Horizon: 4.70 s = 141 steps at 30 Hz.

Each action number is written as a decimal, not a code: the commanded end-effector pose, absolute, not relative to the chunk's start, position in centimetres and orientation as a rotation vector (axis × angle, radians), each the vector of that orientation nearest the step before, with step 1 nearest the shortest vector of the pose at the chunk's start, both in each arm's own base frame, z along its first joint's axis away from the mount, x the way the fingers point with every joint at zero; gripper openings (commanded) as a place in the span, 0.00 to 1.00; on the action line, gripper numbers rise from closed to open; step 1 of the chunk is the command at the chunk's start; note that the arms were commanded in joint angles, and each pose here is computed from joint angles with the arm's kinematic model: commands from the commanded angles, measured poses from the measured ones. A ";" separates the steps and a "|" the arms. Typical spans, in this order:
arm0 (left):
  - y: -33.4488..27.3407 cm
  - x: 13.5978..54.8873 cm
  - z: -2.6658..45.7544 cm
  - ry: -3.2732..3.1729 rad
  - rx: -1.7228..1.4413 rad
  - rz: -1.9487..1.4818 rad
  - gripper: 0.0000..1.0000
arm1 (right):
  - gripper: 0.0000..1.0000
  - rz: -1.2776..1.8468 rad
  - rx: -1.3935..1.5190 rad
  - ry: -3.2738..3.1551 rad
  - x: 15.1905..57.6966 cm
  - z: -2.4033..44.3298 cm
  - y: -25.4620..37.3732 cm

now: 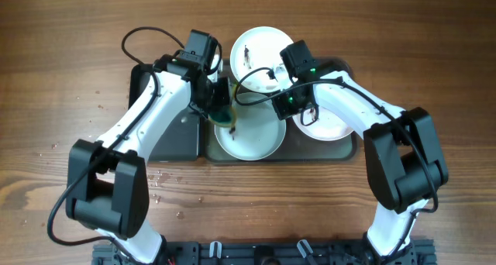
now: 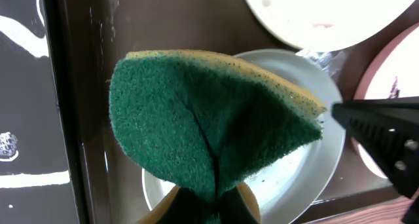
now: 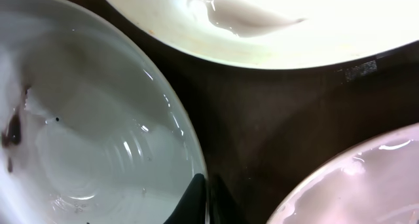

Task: Clean dirty plates on tray and stack at the side
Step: 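Grip the blue-green plate rim with the right gripper, lower sponge, then scrub the blue-green plate with the sponge in the left gripper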

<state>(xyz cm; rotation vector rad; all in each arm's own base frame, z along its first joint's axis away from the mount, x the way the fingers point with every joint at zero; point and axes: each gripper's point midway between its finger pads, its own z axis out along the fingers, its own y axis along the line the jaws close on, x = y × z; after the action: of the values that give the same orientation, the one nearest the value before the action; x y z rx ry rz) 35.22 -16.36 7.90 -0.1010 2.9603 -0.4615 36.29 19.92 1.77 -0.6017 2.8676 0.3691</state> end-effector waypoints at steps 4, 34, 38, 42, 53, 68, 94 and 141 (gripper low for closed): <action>-18.1 34.1 7.3 2.989 -0.050 -0.471 0.04 | 0.04 0.356 -0.519 2.889 36.5 1.2 19.7; -17.4 33.3 5.2 3.017 -0.206 -0.195 0.04 | 0.04 0.362 -0.515 2.894 36.4 1.2 19.8; -17.3 33.2 4.3 3.038 -0.208 -0.178 0.04 | 0.04 0.362 -0.515 2.894 36.4 1.2 19.8; -17.6 33.3 3.7 3.056 -0.197 -0.217 0.04 | 0.04 0.421 -0.540 2.892 36.0 1.3 20.4; -17.4 33.9 3.8 3.066 -0.179 -0.381 0.04 | 0.04 0.442 -0.617 2.896 35.3 1.3 20.5; -16.7 32.8 0.4 3.099 -0.172 -0.357 0.04 | 0.04 0.466 -0.635 2.892 35.2 1.3 20.8; -18.9 29.6 -5.1 3.230 -0.190 -0.397 0.04 | 0.04 0.704 -0.562 2.930 33.6 2.2 22.8; -24.9 28.8 -3.7 3.209 -0.212 -0.769 0.04 | 0.04 0.815 -0.420 2.974 32.4 1.3 23.4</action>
<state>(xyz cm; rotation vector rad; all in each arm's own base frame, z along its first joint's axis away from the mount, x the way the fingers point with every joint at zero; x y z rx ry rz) 34.22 -20.71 0.17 -0.2697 3.0186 -0.5592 34.12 20.03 0.58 -0.3688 2.9808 0.5677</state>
